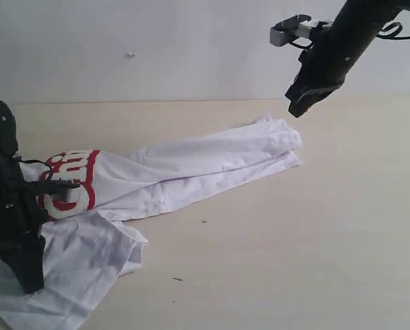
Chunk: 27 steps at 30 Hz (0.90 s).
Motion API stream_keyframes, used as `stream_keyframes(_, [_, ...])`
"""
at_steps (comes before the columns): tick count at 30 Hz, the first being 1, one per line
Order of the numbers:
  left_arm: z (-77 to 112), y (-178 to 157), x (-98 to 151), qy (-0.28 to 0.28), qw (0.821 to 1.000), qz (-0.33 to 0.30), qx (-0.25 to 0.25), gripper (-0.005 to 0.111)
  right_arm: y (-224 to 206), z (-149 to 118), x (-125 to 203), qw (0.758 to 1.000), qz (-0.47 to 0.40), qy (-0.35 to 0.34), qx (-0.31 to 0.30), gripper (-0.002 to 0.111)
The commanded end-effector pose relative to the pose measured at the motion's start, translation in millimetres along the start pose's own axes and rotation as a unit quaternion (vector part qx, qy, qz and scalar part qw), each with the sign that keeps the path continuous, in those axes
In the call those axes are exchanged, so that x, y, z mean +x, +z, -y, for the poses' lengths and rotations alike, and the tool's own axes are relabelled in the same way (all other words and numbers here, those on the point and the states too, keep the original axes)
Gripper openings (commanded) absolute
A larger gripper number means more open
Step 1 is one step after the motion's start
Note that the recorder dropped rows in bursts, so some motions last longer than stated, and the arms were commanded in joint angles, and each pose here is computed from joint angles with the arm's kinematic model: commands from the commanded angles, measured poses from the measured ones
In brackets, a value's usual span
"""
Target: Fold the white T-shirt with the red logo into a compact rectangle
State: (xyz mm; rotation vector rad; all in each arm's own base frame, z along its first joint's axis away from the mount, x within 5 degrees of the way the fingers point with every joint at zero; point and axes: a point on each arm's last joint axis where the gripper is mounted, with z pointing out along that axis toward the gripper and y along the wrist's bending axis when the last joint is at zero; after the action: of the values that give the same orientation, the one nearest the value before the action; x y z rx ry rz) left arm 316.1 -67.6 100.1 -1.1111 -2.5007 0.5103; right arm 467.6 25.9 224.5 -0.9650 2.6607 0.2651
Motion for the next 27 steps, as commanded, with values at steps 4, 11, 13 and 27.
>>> stream_keyframes(4, [8.3, -63, -4, 0.036, 0.967, 0.17, -0.187, 0.0, 37, 0, 9, 0.992, -0.052, -0.101, 0.051, 0.037])
stream_keyframes(11, [18.1, -109, -5, 0.065, 0.905, 0.282, -0.312, 0.0, 63, 14, 1, 0.983, -0.021, -0.125, 0.129, 0.041])
stream_keyframes(13, [15.8, -112, -7, 0.064, 0.896, 0.294, -0.327, 0.0, 75, 13, -1, 0.981, -0.021, -0.143, 0.132, 0.043])
stream_keyframes(27, [-3.9, -107, -21, 0.08, 0.867, 0.315, -0.378, 0.0, 102, 10, -16, 0.956, -0.002, -0.218, 0.194, 0.0])
